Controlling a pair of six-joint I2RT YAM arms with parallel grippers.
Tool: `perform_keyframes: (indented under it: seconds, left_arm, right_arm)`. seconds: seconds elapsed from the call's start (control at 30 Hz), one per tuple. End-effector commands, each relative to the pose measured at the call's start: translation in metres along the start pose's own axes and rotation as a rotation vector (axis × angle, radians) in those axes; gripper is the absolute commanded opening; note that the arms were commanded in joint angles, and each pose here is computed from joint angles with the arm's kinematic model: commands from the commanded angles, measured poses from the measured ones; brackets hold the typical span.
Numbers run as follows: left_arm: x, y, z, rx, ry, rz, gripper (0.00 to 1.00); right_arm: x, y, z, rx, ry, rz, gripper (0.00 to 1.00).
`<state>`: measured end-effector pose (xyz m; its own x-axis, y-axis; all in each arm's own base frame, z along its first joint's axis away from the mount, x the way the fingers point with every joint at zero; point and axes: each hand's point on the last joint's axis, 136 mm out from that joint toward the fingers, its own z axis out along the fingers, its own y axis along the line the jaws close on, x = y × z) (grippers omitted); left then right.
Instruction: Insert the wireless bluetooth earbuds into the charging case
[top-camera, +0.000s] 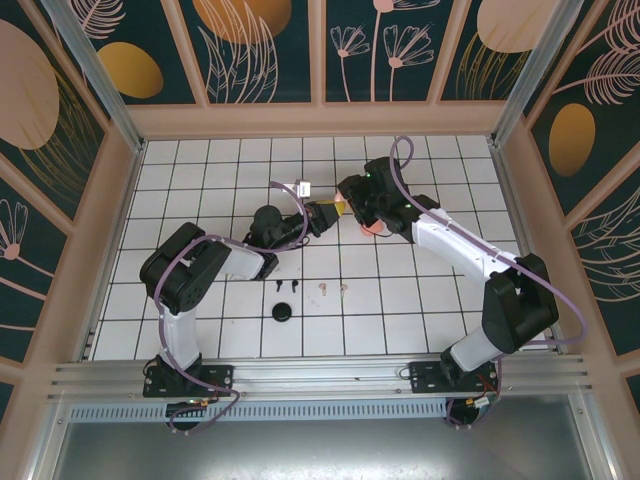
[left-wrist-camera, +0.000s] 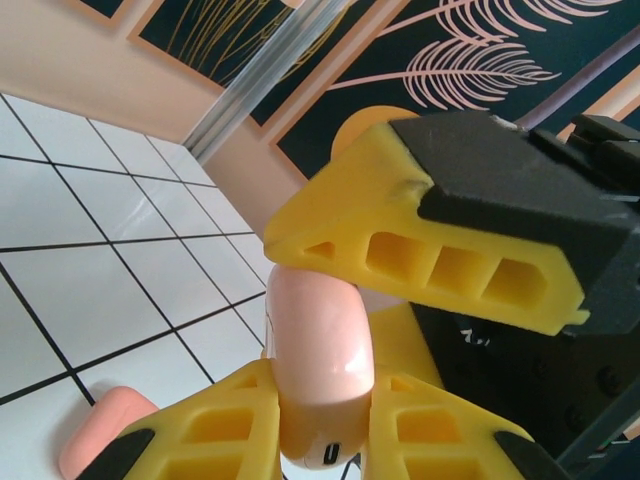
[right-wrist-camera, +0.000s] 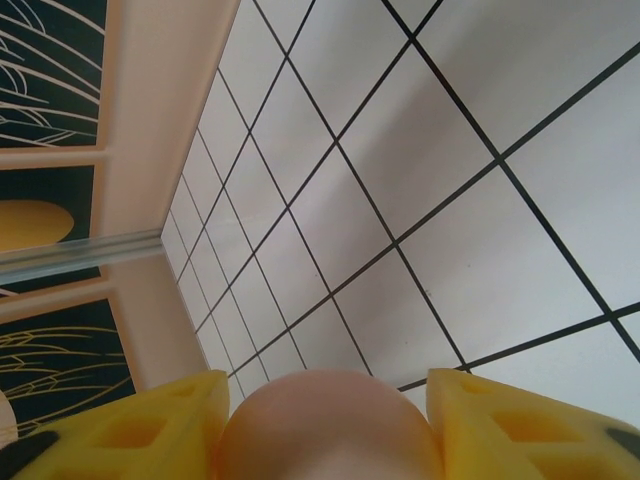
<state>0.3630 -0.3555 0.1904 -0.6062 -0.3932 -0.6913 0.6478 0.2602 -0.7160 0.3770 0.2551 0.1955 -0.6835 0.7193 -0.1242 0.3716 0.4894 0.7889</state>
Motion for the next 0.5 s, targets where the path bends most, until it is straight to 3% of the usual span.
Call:
perform_keyframes:
  seconds: [0.0, 0.1, 0.27, 0.47]
  left_arm:
    - [-0.009, -0.014, 0.005, 0.049, -0.016, 0.005, 0.01]
    - [-0.011, -0.016, 0.004, 0.054, -0.022, 0.005, 0.0]
    - [-0.014, -0.018, 0.003, 0.055, -0.019, 0.011, 0.0]
    - [-0.021, -0.024, -0.006, 0.106, 0.042, 0.03, 0.0]
  right_arm:
    - [-0.009, 0.023, -0.008, -0.053, -0.016, -0.031, 0.61]
    - [-0.01, 0.033, -0.016, -0.078, -0.023, -0.059, 0.67]
    - [-0.044, 0.033, -0.041, -0.1, -0.105, -0.107, 0.69]
    - [-0.061, 0.022, -0.069, -0.196, -0.146, -0.334, 0.69]
